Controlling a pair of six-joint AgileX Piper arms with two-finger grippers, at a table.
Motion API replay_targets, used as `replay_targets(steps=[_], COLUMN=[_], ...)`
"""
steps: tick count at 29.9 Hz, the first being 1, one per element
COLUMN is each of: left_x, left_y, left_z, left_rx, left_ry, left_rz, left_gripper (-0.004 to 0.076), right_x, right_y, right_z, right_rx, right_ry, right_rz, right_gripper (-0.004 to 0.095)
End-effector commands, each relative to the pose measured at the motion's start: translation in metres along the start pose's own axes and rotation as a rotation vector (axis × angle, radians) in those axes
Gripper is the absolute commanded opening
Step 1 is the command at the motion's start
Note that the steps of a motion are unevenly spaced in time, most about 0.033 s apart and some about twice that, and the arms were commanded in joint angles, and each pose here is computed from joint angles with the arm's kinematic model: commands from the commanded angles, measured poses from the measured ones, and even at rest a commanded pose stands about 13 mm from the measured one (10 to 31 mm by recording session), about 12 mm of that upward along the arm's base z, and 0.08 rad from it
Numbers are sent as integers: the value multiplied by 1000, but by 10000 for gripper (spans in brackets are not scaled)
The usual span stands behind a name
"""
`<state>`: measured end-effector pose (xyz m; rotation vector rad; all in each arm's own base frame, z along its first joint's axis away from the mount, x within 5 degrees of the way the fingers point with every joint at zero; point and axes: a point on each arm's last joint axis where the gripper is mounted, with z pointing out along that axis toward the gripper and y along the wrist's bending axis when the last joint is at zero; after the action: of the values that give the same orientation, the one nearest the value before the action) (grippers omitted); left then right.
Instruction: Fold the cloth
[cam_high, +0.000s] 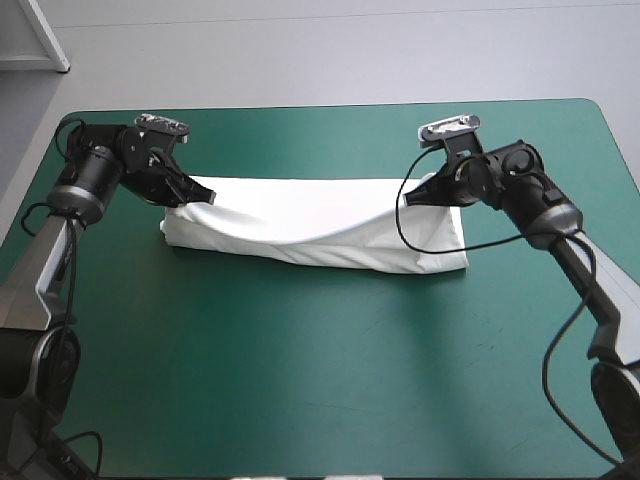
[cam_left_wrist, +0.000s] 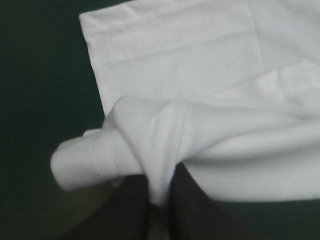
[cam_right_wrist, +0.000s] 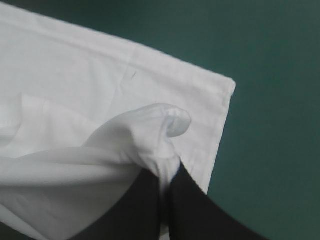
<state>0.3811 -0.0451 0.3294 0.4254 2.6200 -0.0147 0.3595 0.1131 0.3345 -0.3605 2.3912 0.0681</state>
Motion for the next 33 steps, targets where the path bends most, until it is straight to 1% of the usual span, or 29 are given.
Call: replay_targets(steps=[1,7,10,17,18,19,21,22,24,25,26,27,28,29,33], left_x=[-25,-43,-46,-60,-61,-62,-65,-66,-67,-67,-67,-67,-67,-67,-70], left_y=[8,29,36,42,42,43,44,44,44,44,44,44,44,44,43], left_z=[-24,-5,14,52,55,57,62,62,63,63,63,63,61,57,30], left_rx=[-55,-84,-88,-116,-120,-122,-128,-131,-132,-133,-133,-132,-132,-131,-132], left_ry=[-119,-130,-116,-229,-244,-254,-279,-292,-298,-305,-305,-304,-308,-309,-323], left_rz=[11,-14,-22,-9,-6,-6,-8,-9,-12,-12,-12,-18,-26,-27,-44], left_gripper=[21,21,21,24,33,47,113,164,286,363,439,504,552,580,587], right_x=[-34,-53,-56,-53,-52,-51,-50,-49,-51,-51,-52,-54,-56,-58,-65], right_y=[-20,-44,-46,-45,-45,-45,-44,-43,-43,-43,-43,-43,-43,-43,-43], right_z=[-7,21,34,75,80,85,91,95,95,95,94,90,85,78,45], right_rx=[41,80,77,56,53,47,41,34,27,27,26,24,23,23,22], right_ry=[-138,-148,-153,-149,-146,-146,-148,-150,-165,-175,-184,-192,-203,-214,-245], right_rz=[35,76,71,85,89,94,91,92,93,96,112,130,143,151,162], right_gripper=[-14,-14,-18,-11,3,37,146,233,415,517,601,664,698,707,692])
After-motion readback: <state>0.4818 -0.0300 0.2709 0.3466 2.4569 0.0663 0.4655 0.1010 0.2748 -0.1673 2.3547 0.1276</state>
